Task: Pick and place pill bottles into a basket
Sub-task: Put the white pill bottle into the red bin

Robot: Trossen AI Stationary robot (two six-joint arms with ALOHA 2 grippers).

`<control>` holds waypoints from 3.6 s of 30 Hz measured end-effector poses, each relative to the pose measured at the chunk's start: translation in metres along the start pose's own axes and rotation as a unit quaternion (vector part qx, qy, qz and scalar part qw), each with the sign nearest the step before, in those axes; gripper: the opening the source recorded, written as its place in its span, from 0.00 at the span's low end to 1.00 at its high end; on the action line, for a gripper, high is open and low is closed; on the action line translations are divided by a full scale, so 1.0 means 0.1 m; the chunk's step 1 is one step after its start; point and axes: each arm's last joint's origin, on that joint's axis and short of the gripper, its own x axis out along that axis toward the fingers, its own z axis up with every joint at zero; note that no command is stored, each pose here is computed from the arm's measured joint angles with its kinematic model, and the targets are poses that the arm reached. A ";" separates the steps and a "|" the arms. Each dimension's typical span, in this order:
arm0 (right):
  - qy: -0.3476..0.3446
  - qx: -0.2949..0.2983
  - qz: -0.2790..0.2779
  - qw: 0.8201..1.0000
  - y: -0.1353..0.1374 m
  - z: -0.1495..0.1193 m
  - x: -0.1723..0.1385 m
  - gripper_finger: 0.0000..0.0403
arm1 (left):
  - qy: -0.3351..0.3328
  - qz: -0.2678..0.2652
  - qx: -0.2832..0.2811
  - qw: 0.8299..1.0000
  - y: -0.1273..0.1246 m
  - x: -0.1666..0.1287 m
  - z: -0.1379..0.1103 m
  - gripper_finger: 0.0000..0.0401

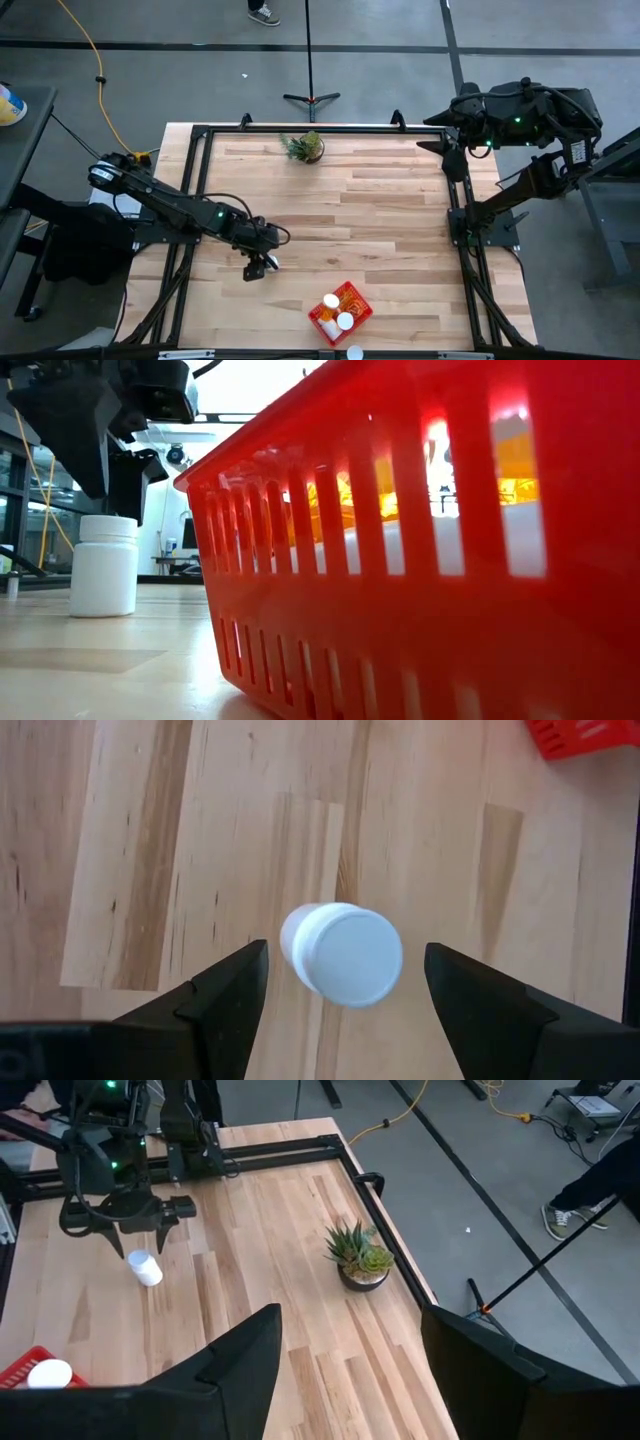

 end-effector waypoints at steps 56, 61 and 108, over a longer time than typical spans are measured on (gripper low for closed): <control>0.002 0.000 0.014 1.000 0.01 0.00 0.00 0.58 | 0.044 0.014 -0.012 0.999 0.01 0.23 -0.02 0.76; 0.002 0.000 0.015 1.000 0.01 0.00 0.00 0.58 | 0.056 0.021 -0.011 0.998 0.02 0.31 -0.02 0.76; 0.005 0.000 0.037 0.999 0.02 0.00 0.00 0.58 | 0.049 0.007 -0.004 0.999 -0.01 0.49 0.02 0.53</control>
